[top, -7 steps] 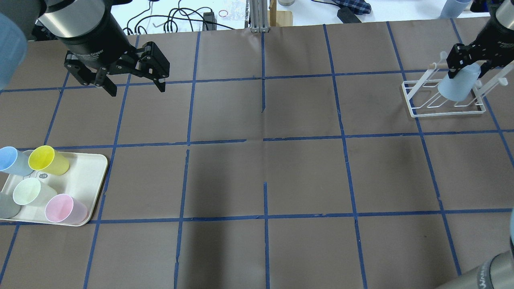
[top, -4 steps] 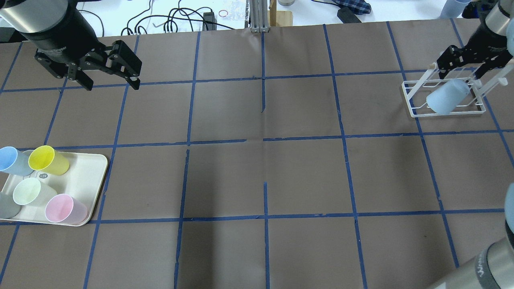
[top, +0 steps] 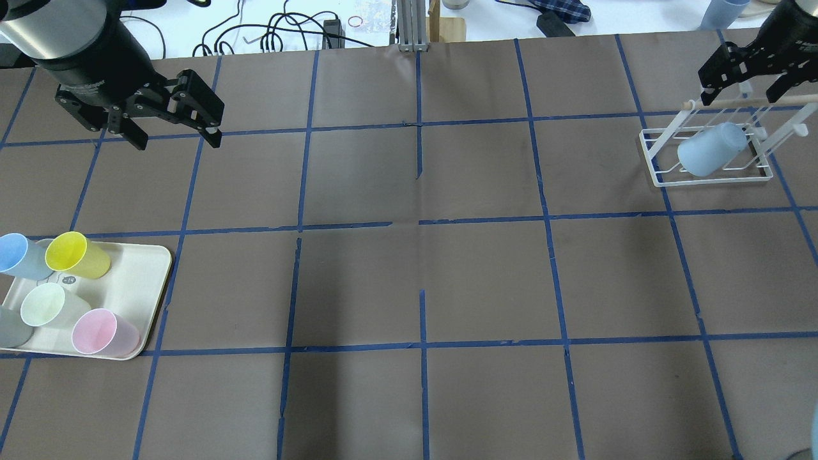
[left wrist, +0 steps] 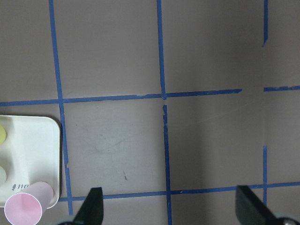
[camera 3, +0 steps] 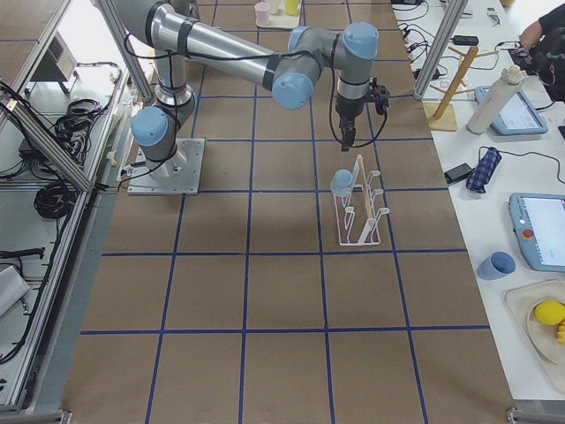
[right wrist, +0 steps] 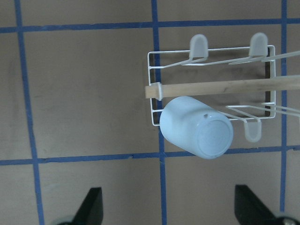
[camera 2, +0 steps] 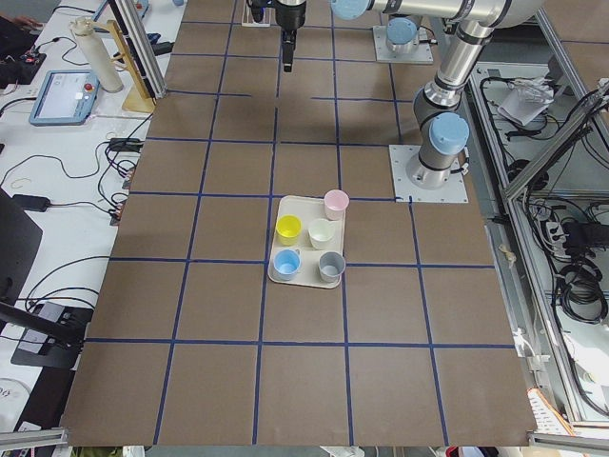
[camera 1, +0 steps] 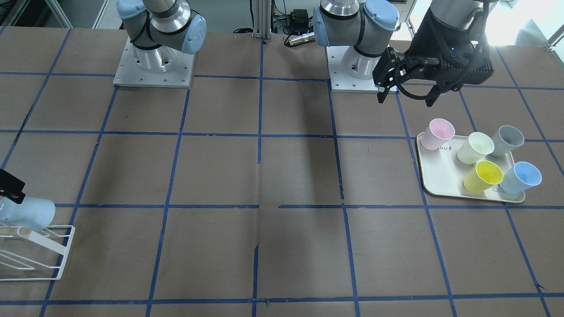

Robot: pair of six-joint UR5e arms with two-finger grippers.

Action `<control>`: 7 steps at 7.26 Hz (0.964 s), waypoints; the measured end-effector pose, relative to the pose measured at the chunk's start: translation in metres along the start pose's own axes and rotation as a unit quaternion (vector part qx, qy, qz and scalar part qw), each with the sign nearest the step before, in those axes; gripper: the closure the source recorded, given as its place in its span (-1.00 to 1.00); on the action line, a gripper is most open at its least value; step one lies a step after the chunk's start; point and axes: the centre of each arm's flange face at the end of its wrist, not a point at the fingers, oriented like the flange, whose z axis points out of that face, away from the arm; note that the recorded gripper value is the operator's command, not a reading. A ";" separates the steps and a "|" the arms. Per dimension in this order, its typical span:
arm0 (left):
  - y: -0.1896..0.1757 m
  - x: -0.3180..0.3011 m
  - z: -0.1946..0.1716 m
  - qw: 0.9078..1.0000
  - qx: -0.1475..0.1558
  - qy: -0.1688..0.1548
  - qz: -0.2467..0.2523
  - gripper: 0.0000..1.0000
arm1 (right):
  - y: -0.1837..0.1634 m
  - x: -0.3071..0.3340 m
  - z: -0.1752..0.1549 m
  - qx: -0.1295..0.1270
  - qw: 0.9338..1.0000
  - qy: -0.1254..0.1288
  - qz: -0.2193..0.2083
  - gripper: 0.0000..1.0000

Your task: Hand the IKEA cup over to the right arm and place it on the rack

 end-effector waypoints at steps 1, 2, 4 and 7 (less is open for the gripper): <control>0.000 0.000 0.000 1.000 0.000 -0.001 0.000 -1.00 | 0.007 -0.033 -0.033 0.004 1.000 -0.003 -0.017 -1.00; 0.000 0.000 0.000 1.000 0.000 -0.001 0.000 -1.00 | 0.012 -0.067 -0.060 0.003 0.999 -0.007 -0.034 -1.00; 0.000 0.000 0.001 1.000 -0.001 -0.002 0.002 -1.00 | 0.036 -0.141 -0.094 -0.012 0.998 -0.015 -0.067 -1.00; 0.001 -0.001 0.002 1.000 -0.003 -0.003 0.003 -1.00 | 0.084 -0.227 -0.109 -0.042 0.995 -0.020 -0.088 -0.99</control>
